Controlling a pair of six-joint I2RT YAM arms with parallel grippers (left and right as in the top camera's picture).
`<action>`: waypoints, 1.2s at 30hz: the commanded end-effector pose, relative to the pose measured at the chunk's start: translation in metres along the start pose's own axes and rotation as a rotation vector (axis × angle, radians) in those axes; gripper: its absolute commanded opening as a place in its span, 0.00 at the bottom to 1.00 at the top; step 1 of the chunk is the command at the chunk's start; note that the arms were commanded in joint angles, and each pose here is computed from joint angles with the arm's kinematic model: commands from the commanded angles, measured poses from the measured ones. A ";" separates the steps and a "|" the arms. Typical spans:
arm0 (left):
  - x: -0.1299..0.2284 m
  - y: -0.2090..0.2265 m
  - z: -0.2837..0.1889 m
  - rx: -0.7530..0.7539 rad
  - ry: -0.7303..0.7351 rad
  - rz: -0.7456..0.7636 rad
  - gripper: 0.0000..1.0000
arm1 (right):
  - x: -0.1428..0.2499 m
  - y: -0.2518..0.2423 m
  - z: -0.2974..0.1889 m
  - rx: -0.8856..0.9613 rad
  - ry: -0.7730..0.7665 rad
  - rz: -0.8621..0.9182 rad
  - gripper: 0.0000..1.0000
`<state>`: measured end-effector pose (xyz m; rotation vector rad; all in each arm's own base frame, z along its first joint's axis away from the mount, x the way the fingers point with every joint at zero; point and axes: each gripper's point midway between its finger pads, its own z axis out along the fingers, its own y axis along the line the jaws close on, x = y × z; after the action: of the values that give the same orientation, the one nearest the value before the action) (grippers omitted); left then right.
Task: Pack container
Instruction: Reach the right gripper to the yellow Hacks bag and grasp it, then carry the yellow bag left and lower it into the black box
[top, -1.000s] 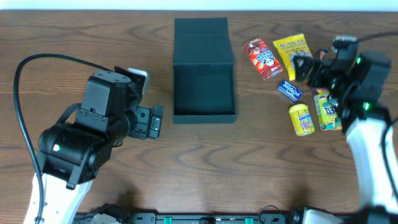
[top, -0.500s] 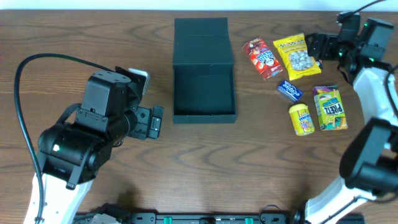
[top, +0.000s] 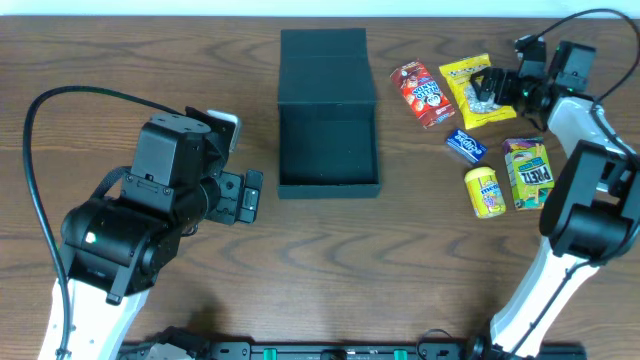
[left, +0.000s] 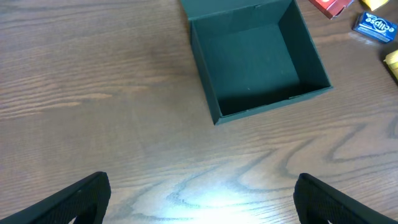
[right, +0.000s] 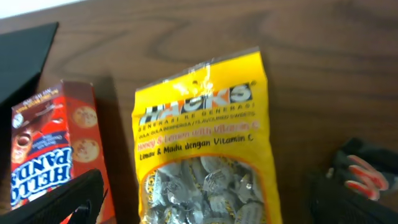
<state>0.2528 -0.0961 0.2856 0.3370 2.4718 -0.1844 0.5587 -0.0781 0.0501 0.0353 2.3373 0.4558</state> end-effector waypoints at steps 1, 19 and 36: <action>-0.003 0.001 -0.005 -0.001 -0.014 0.004 0.95 | -0.003 0.001 0.007 -0.038 -0.011 0.013 0.97; -0.003 0.001 -0.005 -0.001 -0.014 0.004 0.95 | 0.022 -0.004 0.028 -0.037 0.040 0.114 0.48; -0.003 0.001 -0.005 -0.001 -0.014 0.004 0.95 | 0.002 0.012 0.018 -0.108 0.012 0.215 0.01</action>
<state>0.2528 -0.0961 0.2856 0.3370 2.4718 -0.1844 0.5630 -0.0670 0.0325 0.2290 2.3436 0.6488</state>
